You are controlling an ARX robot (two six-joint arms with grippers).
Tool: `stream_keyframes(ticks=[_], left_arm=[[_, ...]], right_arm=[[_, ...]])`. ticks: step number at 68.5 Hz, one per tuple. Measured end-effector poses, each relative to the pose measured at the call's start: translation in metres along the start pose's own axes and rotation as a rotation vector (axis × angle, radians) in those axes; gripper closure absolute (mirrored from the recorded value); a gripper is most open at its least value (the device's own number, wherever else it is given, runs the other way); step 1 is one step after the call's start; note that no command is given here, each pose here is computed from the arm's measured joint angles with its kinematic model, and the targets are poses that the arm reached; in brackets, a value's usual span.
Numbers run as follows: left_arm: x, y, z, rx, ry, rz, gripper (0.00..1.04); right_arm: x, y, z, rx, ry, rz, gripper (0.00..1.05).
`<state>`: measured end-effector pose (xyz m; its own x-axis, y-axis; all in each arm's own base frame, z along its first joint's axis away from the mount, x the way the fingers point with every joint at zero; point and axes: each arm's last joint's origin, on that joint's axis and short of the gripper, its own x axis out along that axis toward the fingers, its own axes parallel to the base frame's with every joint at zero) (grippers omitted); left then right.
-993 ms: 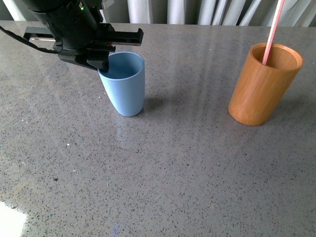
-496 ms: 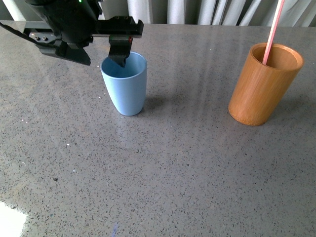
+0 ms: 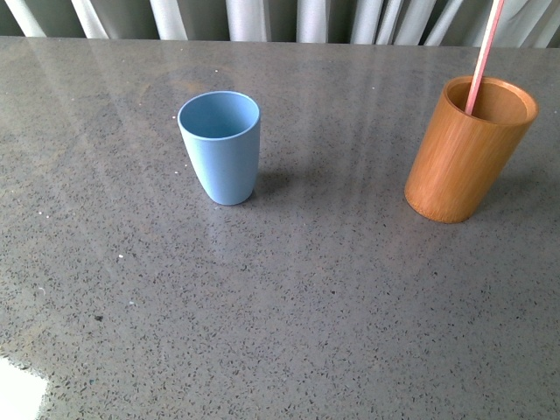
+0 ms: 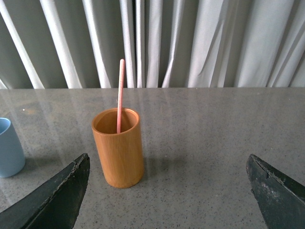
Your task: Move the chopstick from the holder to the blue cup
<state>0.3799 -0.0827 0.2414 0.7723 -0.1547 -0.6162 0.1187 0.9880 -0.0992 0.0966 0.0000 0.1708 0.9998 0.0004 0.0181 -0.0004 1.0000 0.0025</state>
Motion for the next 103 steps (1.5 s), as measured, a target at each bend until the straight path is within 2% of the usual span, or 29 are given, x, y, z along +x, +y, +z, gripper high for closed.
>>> stream_keyframes(ticks=[4, 11, 13, 17, 22, 26, 33, 45, 79, 103], left_arm=[[-0.010, 0.008, 0.001, -0.024, -0.074, 0.004, 0.09], [-0.019, 0.010, 0.004, -0.037, -0.115, 0.005, 0.09], [-0.019, 0.011, 0.003, -0.024, -0.175, 0.038, 0.12], [-0.022, 0.017, -0.012, 0.017, -0.432, 0.124, 0.26], [-0.031, 0.024, -0.035, 0.028, -0.567, 0.129, 0.39], [-0.048, 0.030, -0.056, 0.037, -0.657, 0.129, 0.53], [-0.069, 0.040, -0.078, 0.038, -0.692, 0.141, 0.73], [-0.085, 0.048, -0.115, 0.043, -0.662, 0.140, 1.03], [-0.131, 0.063, -0.178, 0.046, -0.662, 0.141, 1.03], [-0.142, 0.062, -0.205, 0.046, -0.655, 0.142, 1.03]], right_arm=[[0.000, 0.000, 0.000, 0.000, 0.000, 0.000, 0.09], [0.000, 0.000, 0.000, 0.000, 0.000, 0.000, 0.09], [0.000, 0.000, 0.000, 0.000, 0.000, 0.001, 0.09], [0.000, 0.000, 0.000, 0.000, 0.000, 0.000, 0.09], [0.000, 0.000, 0.000, 0.000, 0.000, 0.000, 0.09], [0.000, 0.000, 0.000, 0.000, 0.000, 0.000, 0.09], [0.000, 0.000, 0.000, 0.000, 0.000, 0.000, 0.09], [0.000, 0.000, 0.000, 0.000, 0.000, 0.000, 0.09], [0.000, 0.000, 0.000, 0.000, 0.000, 0.000, 0.09], [0.000, 0.000, 0.000, 0.000, 0.000, 0.000, 0.09]])
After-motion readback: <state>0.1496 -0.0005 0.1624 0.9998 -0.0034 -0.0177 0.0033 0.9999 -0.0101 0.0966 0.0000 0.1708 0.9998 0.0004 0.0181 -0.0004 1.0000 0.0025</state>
